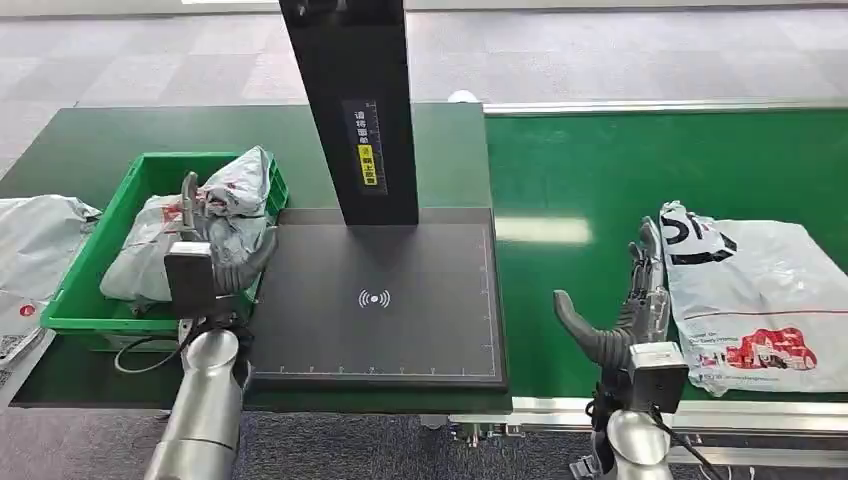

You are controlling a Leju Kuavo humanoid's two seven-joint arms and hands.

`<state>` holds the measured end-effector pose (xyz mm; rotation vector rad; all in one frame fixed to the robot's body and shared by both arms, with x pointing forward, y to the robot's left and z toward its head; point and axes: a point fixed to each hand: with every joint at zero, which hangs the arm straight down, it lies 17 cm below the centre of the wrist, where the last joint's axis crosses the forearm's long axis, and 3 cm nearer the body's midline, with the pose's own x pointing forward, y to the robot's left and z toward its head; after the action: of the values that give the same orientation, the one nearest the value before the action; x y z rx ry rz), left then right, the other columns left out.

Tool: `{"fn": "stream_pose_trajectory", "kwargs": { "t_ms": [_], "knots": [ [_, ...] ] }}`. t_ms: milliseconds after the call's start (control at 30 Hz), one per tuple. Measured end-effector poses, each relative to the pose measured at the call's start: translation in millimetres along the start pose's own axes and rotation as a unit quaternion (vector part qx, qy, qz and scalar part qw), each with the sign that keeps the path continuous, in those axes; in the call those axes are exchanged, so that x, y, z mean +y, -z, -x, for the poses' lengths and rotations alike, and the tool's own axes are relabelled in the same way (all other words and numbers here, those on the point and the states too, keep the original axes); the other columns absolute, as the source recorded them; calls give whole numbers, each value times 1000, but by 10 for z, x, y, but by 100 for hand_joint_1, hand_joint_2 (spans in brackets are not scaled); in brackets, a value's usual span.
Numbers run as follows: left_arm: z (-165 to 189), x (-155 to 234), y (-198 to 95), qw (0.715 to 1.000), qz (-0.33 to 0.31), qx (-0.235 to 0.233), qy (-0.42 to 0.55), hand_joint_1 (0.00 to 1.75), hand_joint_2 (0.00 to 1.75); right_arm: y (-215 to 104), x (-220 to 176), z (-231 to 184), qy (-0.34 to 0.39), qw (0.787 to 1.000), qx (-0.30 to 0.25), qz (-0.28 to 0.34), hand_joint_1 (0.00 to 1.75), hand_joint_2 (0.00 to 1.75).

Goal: Moved the parcel from conveyor to table for the left to box.

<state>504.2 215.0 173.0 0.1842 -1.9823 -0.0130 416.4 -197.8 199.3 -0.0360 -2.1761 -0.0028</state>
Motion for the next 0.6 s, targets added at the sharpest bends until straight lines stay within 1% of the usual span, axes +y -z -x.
{"fn": "stream_pose_trajectory", "kwargs": {
  "t_ms": [67, 167, 367, 500, 600],
  "knots": [
    [-93, -339, -160, 995, 58, -6, -81, 0, 175, -6, -5, 17, 2, 1000, 2, 1, 0, 175],
    [-208, -742, -370, 982, 121, -8, -147, 0, 175, -19, -23, 53, -5, 1000, 6, 5, 0, 175],
    [-397, -1257, -627, 962, 190, -25, -192, 0, 175, -105, -107, 120, -15, 1000, 16, 9, 0, 175],
    [-491, -1552, -737, 946, 236, -21, -222, 0, 175, -100, -176, 94, -26, 999, 12, 22, 0, 175],
    [-554, -1750, -813, 930, 274, -7, -244, 0, 175, -114, -192, 63, -30, 999, 9, 27, 0, 175]
  ]
}}
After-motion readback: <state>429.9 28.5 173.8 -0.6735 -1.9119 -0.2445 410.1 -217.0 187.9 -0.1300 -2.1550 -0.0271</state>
